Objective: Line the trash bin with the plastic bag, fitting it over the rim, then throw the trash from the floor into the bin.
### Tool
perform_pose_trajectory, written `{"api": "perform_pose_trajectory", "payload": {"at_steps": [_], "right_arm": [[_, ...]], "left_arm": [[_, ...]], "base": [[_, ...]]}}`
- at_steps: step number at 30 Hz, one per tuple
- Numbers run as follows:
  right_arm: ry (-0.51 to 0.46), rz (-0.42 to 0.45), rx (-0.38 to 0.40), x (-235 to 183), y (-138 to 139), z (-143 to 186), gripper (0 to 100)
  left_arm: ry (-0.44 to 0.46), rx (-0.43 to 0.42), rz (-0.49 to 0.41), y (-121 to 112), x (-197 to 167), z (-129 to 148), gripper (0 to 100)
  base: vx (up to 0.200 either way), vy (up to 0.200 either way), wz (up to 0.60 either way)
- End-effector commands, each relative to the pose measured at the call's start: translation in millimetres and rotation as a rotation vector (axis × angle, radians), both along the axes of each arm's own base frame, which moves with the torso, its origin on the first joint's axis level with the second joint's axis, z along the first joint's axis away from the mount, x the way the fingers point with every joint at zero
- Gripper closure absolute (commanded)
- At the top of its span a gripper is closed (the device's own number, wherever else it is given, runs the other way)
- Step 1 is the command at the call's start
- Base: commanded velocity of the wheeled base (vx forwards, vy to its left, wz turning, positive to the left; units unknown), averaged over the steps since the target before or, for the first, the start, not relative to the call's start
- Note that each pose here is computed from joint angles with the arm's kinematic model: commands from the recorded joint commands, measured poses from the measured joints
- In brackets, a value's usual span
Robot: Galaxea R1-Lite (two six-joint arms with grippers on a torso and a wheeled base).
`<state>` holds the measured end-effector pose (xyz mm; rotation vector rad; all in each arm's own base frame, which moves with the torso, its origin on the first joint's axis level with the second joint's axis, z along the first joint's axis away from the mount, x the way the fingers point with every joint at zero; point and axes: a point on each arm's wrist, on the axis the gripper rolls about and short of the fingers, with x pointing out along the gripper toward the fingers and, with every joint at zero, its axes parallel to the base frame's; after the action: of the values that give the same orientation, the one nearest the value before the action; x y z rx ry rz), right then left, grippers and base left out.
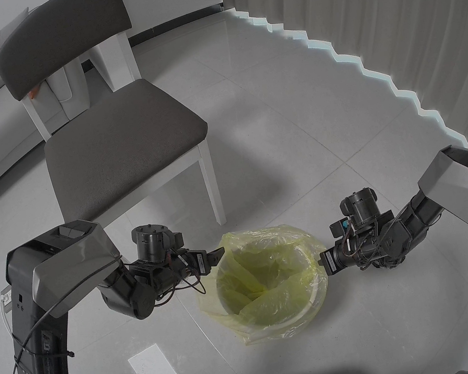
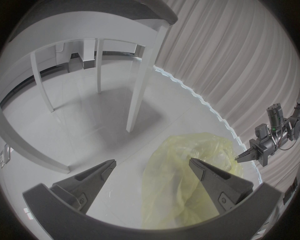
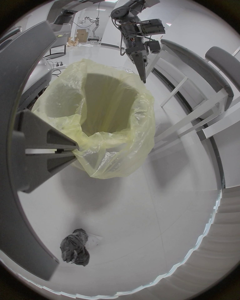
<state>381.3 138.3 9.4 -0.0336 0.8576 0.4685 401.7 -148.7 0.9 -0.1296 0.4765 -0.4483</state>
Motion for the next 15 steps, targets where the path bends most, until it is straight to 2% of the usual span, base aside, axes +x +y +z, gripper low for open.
{"api": "perform_pose_trajectory", "payload": {"at_steps": [1,7,15], "right_arm": [[0.048,-0.008,-0.017,-11,-8,-9,100],[0.077,-0.010,-0.029,-9,-8,-25,100],[0.059,-0.024,-0.024,10,-7,-56,100]], "left_arm": [[0.062,0.027,0.018,16,-17,-7,0],[0.113,0.047,0.019,19,-26,-20,0],[0.108,0.046,0.030,22,-23,-20,0]], "base": [[0.000,0.000,0.00],[0.000,0.000,0.00],[0.000,0.000,0.00]]}}
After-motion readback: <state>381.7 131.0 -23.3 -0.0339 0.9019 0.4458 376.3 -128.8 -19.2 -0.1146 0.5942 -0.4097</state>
